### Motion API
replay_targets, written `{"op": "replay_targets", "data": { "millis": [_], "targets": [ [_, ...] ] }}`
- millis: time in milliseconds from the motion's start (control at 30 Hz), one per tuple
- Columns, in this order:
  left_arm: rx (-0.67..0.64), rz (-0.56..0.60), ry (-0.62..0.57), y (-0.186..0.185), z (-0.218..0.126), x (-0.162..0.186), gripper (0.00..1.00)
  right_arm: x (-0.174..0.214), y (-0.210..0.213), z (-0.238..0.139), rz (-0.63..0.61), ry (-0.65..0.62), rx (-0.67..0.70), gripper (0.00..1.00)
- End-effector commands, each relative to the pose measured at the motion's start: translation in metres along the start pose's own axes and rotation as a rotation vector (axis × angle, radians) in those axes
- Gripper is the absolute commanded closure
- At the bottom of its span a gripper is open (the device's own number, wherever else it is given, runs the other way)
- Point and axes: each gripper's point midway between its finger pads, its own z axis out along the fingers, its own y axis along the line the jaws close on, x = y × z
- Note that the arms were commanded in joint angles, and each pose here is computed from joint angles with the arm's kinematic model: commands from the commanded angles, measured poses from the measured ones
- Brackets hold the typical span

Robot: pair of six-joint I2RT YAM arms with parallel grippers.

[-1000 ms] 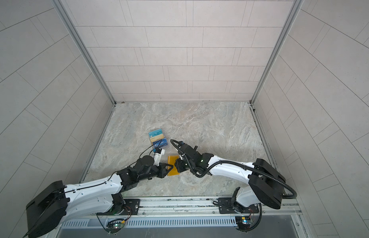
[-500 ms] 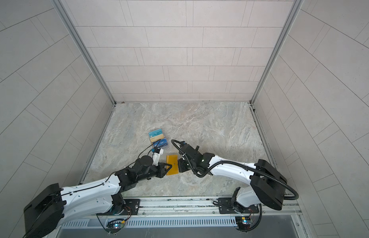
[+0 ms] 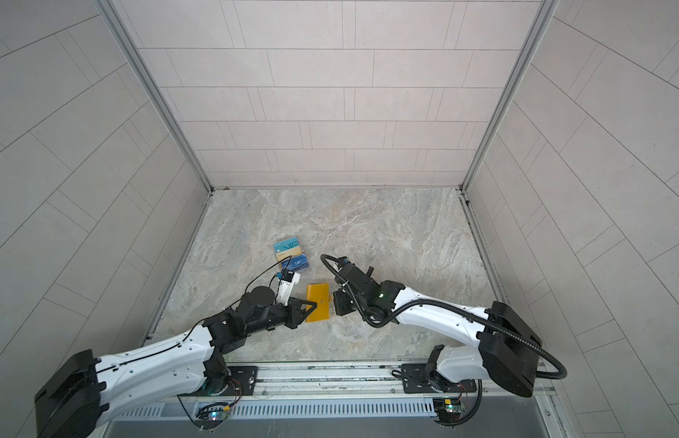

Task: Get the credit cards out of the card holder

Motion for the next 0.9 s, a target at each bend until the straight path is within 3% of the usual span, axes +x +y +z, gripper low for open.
{"op": "replay_targets", "data": {
  "millis": [0, 467, 533, 600, 667, 867],
  "targets": [
    [0.097, 0.049, -0.05, -0.025, -0.008, -0.019, 1.0, 0.0, -0.008, -0.009, 0.0, -0.023, 0.01, 0.92],
    [0.312, 0.043, -0.088, -0.053, -0.032, -0.055, 1.0, -0.016, -0.014, -0.045, 0.116, -0.148, -0.153, 0.77],
    [0.331, 0.04, -0.088, -0.055, -0.034, -0.059, 1.0, -0.016, -0.012, -0.048, 0.128, -0.162, -0.193, 0.67],
    [0.35, 0.019, -0.079, -0.055, -0.034, -0.064, 1.0, -0.016, -0.005, -0.053, 0.123, -0.181, -0.247, 0.51],
    [0.415, -0.011, -0.091, -0.06, -0.037, -0.072, 1.0, -0.018, 0.002, -0.058, 0.12, -0.2, -0.297, 0.45],
    [0.501, -0.026, -0.101, -0.072, -0.04, -0.088, 1.0, -0.024, 0.019, -0.073, 0.113, -0.255, -0.412, 0.44]
  ]
}}
